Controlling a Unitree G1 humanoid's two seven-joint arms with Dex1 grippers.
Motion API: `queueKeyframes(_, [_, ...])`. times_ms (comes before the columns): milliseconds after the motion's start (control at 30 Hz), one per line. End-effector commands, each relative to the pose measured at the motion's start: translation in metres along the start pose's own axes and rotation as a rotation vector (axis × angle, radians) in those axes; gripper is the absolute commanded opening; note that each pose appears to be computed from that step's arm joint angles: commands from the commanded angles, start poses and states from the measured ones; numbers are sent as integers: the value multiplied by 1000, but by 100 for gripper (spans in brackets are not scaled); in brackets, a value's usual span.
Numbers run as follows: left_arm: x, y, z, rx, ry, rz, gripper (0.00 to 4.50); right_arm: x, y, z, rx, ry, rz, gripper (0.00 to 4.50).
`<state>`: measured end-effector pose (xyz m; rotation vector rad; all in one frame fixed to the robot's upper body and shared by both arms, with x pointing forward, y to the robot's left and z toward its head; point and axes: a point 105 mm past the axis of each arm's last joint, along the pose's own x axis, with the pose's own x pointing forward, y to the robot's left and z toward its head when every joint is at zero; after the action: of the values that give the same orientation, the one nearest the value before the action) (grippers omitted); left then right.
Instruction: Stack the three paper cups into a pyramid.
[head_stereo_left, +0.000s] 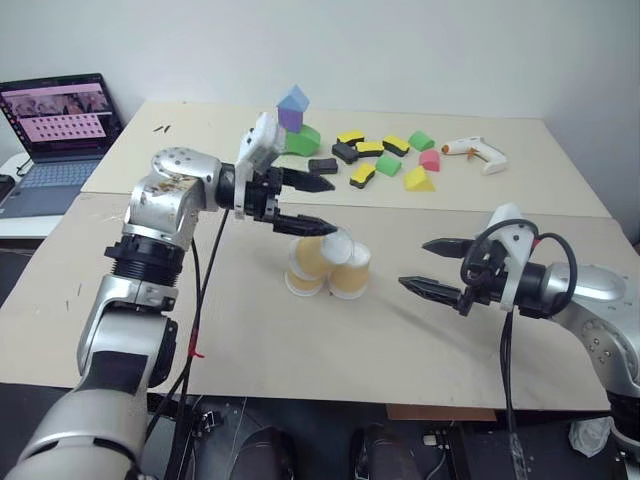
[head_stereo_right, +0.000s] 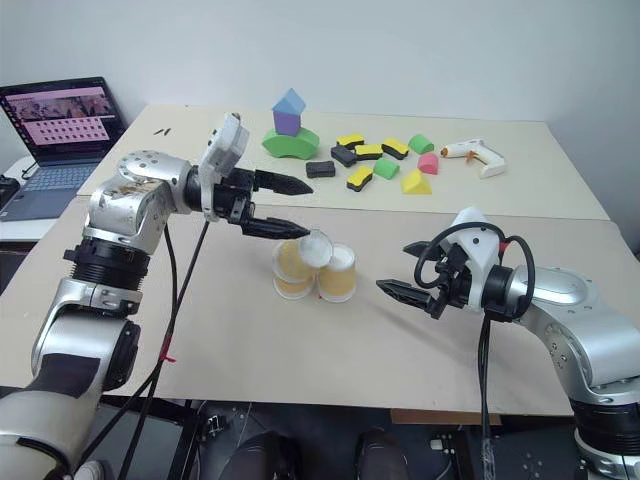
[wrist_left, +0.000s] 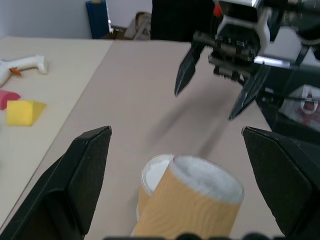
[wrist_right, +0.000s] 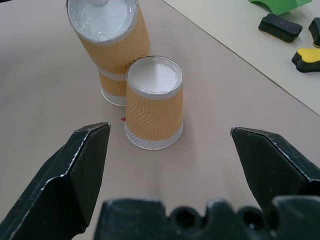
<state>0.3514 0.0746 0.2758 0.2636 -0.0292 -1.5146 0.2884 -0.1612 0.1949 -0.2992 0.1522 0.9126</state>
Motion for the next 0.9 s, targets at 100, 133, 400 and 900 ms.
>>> queueKeyframes(100, [-15,15,64,57,-217,167,447,-4,-1,7,-40,-17,-21,450])
queueKeyframes(133, [-19,18,66,48,-236,204,447,-3,-1,5,-38,-13,-22,450])
queueKeyframes(400, [-75,40,50,-16,-336,659,447,-4,5,2,-22,-11,-18,450])
queueKeyframes(900, [-173,39,-58,-83,-94,1502,447,5,-24,-14,30,-5,-179,450])
